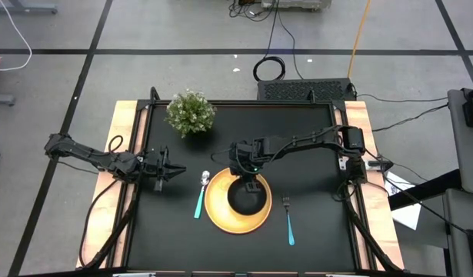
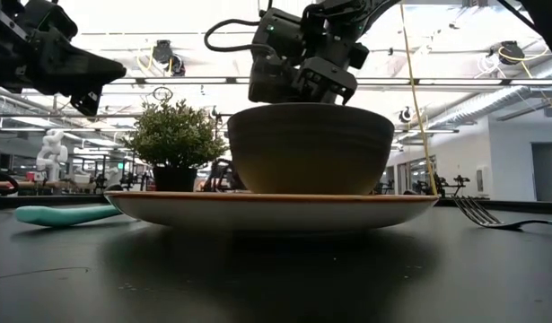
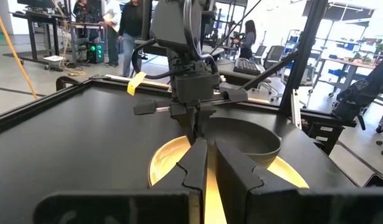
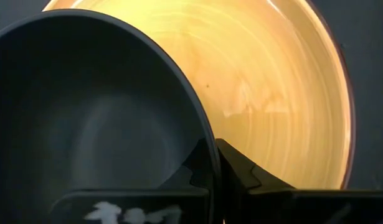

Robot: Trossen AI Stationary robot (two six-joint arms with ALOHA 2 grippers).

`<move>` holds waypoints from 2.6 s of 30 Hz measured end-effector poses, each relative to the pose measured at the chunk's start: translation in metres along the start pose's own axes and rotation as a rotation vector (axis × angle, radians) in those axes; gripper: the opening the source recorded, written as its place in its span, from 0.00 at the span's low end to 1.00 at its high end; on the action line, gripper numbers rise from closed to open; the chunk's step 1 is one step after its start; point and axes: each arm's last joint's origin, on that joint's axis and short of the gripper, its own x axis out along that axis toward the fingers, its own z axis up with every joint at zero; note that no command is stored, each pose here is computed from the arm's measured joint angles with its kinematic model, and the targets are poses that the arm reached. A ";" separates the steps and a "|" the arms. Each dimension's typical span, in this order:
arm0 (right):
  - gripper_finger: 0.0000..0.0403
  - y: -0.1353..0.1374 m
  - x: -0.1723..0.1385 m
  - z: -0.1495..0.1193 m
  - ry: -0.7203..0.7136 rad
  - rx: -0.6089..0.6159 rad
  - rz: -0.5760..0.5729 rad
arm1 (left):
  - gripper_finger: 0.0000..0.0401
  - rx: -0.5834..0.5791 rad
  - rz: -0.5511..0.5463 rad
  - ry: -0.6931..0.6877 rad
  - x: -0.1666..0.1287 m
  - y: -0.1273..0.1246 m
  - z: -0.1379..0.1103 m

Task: Set table place
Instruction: Put the black bowl on the yellow plate

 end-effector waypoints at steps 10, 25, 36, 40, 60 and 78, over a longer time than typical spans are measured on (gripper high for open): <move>0.00 0.005 0.002 -0.002 0.038 -0.006 -0.036 | 0.08 0.001 0.001 0.003 0.000 0.000 0.000; 0.00 0.015 0.006 0.005 -0.024 -0.037 -0.033 | 0.08 0.000 0.001 0.003 0.000 0.000 0.000; 0.03 0.016 0.006 0.003 -0.001 -0.027 -0.030 | 0.08 -0.002 0.001 0.004 0.000 0.000 0.000; 0.03 0.016 0.007 0.000 0.030 -0.013 -0.026 | 0.08 -0.001 0.001 0.007 0.000 0.000 -0.001; 0.03 0.008 0.004 -0.003 0.062 -0.003 -0.107 | 0.08 -0.002 0.002 0.007 0.000 0.000 -0.001; 0.11 0.011 0.005 -0.003 0.067 -0.021 -0.111 | 0.08 -0.002 0.001 0.007 0.000 0.000 -0.001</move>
